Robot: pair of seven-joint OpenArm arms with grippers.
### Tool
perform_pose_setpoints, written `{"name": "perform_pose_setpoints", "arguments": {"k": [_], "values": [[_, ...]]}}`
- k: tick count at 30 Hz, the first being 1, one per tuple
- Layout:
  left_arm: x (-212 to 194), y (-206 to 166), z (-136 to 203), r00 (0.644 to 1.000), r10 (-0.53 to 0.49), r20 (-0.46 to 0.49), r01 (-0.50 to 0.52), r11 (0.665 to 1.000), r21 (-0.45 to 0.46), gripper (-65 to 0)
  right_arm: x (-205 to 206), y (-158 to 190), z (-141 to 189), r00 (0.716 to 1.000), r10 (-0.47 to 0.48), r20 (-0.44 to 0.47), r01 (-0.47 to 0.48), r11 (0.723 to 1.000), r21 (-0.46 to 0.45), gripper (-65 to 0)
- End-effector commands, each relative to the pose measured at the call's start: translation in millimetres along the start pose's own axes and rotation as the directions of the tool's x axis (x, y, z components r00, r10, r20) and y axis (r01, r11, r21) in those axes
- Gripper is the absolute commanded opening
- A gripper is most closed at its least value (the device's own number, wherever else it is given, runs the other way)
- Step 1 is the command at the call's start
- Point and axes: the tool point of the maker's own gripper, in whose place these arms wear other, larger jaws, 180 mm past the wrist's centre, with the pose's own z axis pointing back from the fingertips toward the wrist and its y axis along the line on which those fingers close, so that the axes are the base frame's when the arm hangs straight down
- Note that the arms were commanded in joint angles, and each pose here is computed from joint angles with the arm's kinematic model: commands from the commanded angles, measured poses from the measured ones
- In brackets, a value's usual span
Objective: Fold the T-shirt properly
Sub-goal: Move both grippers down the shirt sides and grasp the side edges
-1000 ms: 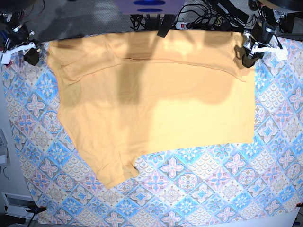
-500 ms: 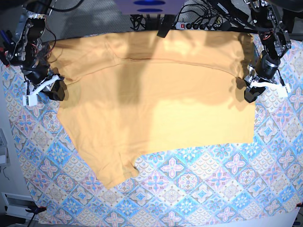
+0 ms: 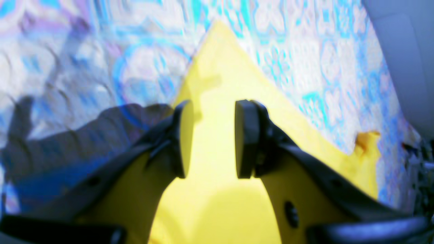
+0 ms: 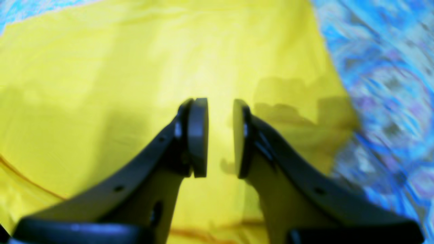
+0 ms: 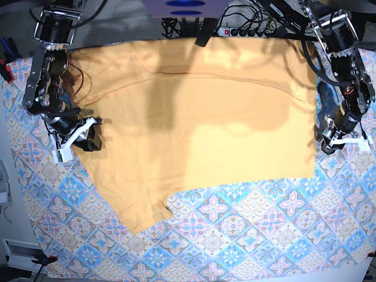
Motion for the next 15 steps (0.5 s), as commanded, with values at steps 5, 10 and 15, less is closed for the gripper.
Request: {"name": "perform_pose_setpoints", "arguments": {"k": [5,10,15], "values": [[28.1,-8.9,-12.7,0.998,-0.044,0.045,0.044,0.999,0.013,-44.3,10.9,2.8,-4.7,0.999,0.028,0.024,-0.028,1.0,-0.007,-52.3],[19.6,-12.4,-37.5,0.998,-0.061,-0.006,0.061,0.997,0.042,-44.5,10.3,2.5,-5.0,0.999,0.032,0.021,-0.031,0.999,-0.01,-52.3],[21.9,-3.7,-49.3,0.998,-0.056,0.031,0.053,0.995,0.084,-44.5,10.4,2.7,-5.0,0.999,0.031,0.022,-0.031,0.999,-0.009,-52.3]]}}
